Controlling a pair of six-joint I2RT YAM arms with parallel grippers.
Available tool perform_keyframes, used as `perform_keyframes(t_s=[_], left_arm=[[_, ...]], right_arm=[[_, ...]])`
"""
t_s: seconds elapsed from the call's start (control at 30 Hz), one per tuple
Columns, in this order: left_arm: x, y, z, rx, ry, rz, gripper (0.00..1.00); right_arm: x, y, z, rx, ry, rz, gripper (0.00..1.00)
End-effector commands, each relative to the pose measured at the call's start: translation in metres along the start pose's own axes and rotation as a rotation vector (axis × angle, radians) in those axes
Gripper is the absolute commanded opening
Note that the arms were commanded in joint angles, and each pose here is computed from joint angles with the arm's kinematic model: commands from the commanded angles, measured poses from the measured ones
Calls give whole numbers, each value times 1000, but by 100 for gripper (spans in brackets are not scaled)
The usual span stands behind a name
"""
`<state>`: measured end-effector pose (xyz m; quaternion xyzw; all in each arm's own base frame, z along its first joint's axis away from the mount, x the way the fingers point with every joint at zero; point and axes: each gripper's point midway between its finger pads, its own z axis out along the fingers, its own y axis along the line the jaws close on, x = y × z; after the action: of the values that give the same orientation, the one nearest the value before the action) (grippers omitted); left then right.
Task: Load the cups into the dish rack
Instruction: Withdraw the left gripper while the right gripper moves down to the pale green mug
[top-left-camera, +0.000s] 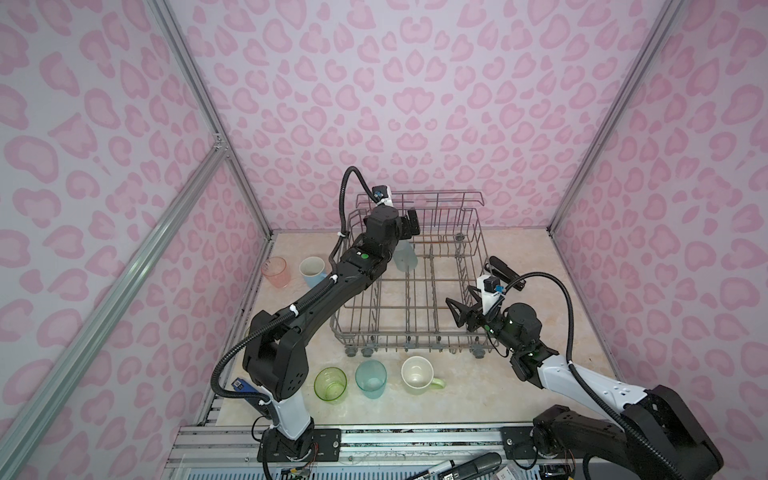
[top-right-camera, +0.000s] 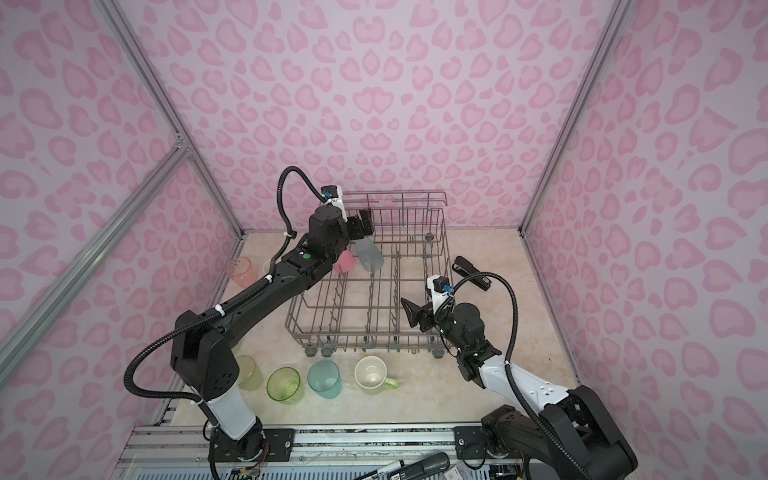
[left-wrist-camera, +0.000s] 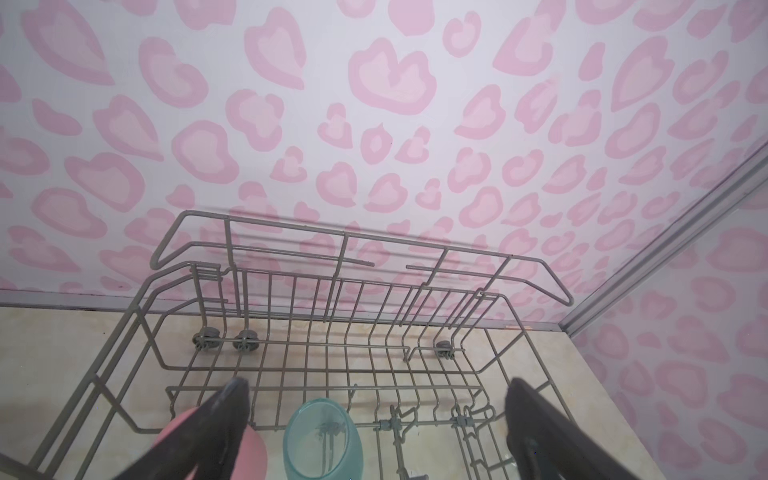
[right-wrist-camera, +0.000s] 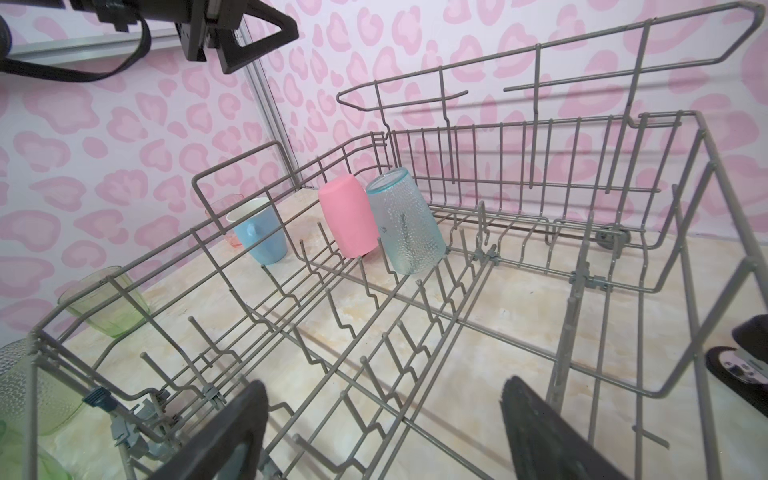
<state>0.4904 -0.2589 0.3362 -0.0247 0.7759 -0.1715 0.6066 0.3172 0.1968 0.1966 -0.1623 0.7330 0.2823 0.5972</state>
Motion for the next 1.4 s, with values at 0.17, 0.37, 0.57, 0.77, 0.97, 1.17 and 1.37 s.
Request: perform_keyframes(t_s=[0.17, 0.37, 0.57, 0.77, 0.97, 1.17, 1.37], left_arm=[[12, 27, -60, -48, 126, -22, 100], [22, 50, -114, -84, 208, -69, 97], [56, 83, -169, -153, 305, -169, 94], [87, 108, -220, -194, 396, -246, 91], [127, 115, -244, -163, 517, -238, 89], [154, 120, -262, -125, 565, -266, 83], [166, 133, -278, -150, 586, -251, 82]], right_arm=[[-10, 19, 8, 45, 47, -38, 87], [-20, 44, 10, 58, 99, -89, 85], [-29, 82, -7, 36, 151, -160, 82], [-25, 128, -31, -6, 216, -267, 80], [-10, 165, -53, 8, 296, -387, 74], [17, 196, -73, -19, 384, -462, 66], [54, 218, -92, -79, 511, -571, 55]])
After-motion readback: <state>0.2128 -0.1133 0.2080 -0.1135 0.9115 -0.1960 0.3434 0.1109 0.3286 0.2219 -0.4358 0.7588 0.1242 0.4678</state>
